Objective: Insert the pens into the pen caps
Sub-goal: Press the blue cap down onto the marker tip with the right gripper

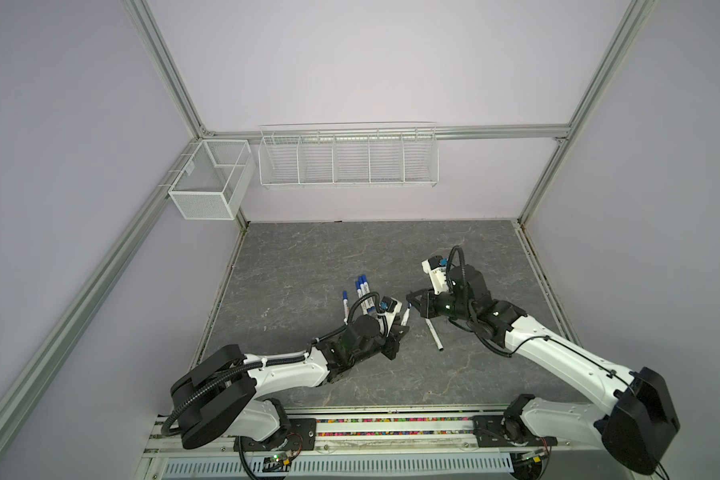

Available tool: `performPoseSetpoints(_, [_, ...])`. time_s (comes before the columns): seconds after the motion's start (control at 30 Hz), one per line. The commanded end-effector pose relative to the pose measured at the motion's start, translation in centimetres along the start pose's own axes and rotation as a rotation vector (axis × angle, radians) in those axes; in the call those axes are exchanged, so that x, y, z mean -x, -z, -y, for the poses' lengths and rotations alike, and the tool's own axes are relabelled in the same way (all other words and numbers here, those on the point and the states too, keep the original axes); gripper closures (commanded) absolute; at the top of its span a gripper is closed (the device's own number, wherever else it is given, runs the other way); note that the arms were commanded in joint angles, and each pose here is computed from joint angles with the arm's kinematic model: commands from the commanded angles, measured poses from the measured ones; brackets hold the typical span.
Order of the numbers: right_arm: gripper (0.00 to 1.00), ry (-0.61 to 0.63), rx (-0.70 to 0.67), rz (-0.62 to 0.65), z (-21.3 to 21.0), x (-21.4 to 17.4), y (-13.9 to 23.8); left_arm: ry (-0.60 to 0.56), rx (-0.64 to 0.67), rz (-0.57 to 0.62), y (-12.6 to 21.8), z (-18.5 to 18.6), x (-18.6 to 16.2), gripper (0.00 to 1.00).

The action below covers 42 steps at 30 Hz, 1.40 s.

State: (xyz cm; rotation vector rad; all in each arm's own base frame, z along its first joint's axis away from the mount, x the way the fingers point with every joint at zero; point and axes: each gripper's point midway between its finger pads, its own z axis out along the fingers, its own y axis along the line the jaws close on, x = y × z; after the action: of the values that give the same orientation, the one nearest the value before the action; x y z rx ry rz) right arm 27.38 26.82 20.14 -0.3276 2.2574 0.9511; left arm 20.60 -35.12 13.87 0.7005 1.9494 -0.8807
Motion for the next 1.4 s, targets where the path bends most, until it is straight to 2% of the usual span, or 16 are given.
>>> performPoseSetpoints(0.0, [0.93, 0.006, 0.023, -0.024, -0.4, -1.0, 0.2, -0.008, -0.007, 0.01, -0.1, 0.1, 0.1, 1.0])
performPoseSetpoints(0.33, [0.93, -0.048, 0.06, -0.045, -0.6, -2.0, -0.3, -0.008, 0.0, 0.013, 0.0, 0.0, 0.1, 1.0])
performPoseSetpoints(0.53, [0.93, -0.04, 0.057, -0.057, -0.6, -2.5, 0.3, -0.004, 0.005, 0.022, 0.1, -0.1, 0.2, 1.0])
performPoseSetpoints(0.8, [0.93, -0.055, 0.18, -0.205, -1.8, -5.7, 1.5, 0.035, 0.044, 0.081, 1.0, -0.9, 0.9, 1.0])
performPoseSetpoints(1.03, [0.93, -0.088, 0.308, -0.323, -3.1, -7.8, 2.8, 0.038, 0.046, 0.086, 1.0, -1.0, 1.0, 1.0])
performPoseSetpoints(1.37, [0.93, -0.107, 0.337, -0.395, -3.1, -9.4, 3.6, 0.035, 0.044, 0.088, 1.1, -1.0, 1.0, 1.0])
